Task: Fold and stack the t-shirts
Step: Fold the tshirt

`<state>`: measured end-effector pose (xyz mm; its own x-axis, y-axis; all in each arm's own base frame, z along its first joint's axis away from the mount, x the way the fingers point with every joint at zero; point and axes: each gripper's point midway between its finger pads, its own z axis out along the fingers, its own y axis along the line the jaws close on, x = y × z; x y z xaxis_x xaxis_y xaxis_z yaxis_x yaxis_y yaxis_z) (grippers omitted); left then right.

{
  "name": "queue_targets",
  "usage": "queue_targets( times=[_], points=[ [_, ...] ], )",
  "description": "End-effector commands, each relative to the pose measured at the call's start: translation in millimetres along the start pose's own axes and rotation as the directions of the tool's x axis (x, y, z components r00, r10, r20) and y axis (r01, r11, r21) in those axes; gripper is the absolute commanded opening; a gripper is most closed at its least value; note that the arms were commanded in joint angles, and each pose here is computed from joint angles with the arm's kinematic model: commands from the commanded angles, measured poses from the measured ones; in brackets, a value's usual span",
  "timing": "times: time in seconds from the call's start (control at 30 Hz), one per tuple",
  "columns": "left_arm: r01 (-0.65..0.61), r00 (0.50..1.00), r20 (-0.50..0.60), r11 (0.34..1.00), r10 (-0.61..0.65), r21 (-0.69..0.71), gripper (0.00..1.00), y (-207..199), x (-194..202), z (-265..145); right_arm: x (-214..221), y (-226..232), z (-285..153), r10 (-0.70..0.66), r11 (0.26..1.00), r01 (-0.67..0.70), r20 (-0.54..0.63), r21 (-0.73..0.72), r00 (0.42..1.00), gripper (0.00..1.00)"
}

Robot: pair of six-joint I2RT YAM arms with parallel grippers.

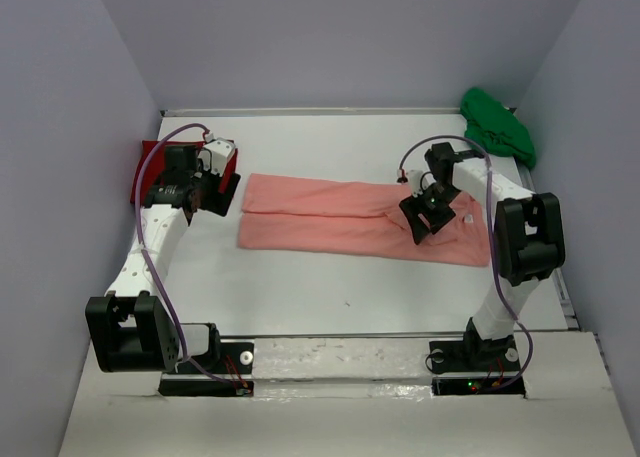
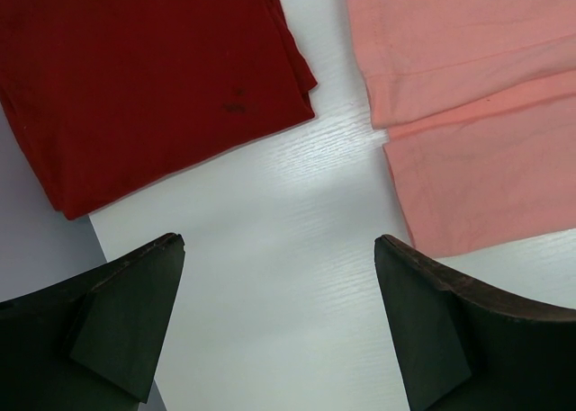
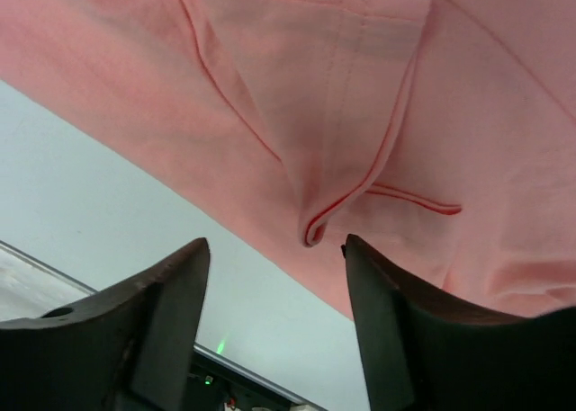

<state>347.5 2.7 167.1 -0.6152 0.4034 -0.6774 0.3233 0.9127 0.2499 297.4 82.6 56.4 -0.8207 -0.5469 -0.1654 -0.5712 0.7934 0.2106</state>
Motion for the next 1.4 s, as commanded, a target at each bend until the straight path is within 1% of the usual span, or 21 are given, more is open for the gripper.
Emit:
queue_targets(
  times=[0.0,0.03,0.07,0.23,0.6,1.0,1.23,1.37],
  points=[
    [-0.003,0.999,0.035,1.000,0.004,-0.004,0.99,1,-7,-9,1,20,-15,-0.032,0.998,0.033,0.033,-0.050,0.999,0.74],
    [-0.005,0.999,0.035,1.000,0.005,-0.004,0.99,2,-7,-9,0,21,-17,-0.038,0.998,0.040,0.037,-0.055,0.999,0.79],
    [-0.003,0.999,0.035,1.000,0.004,-0.004,0.99,1,-7,-9,-4,21,-22,-0.040,0.998,0.042,0.055,-0.046,0.998,0.79],
    [-0.007,0.999,0.039,1.000,0.007,-0.007,0.99,1,-6,-11,-24,12,-35,-0.044,0.999,0.042,0.124,0.014,0.991,0.76],
    [-0.006,1.000,0.027,1.000,0.006,-0.015,0.99,3,-4,-9,-52,8,-12,-0.026,0.998,0.032,0.122,-0.050,0.992,0.73],
    [-0.005,1.000,0.008,1.000,0.005,-0.015,0.99,3,0,-4,-47,1,8,-0.035,0.998,0.039,0.084,-0.050,0.996,0.72],
    [-0.003,1.000,0.003,1.000,0.003,-0.008,0.99,2,0,-2,-47,-6,8,-0.045,0.999,0.046,0.081,-0.010,0.996,0.72],
    [-0.001,1.000,-0.001,1.000,0.001,-0.001,0.99,1,1,-1,-41,-14,11,-0.046,0.999,0.044,0.060,0.029,0.997,0.72]
  ],
)
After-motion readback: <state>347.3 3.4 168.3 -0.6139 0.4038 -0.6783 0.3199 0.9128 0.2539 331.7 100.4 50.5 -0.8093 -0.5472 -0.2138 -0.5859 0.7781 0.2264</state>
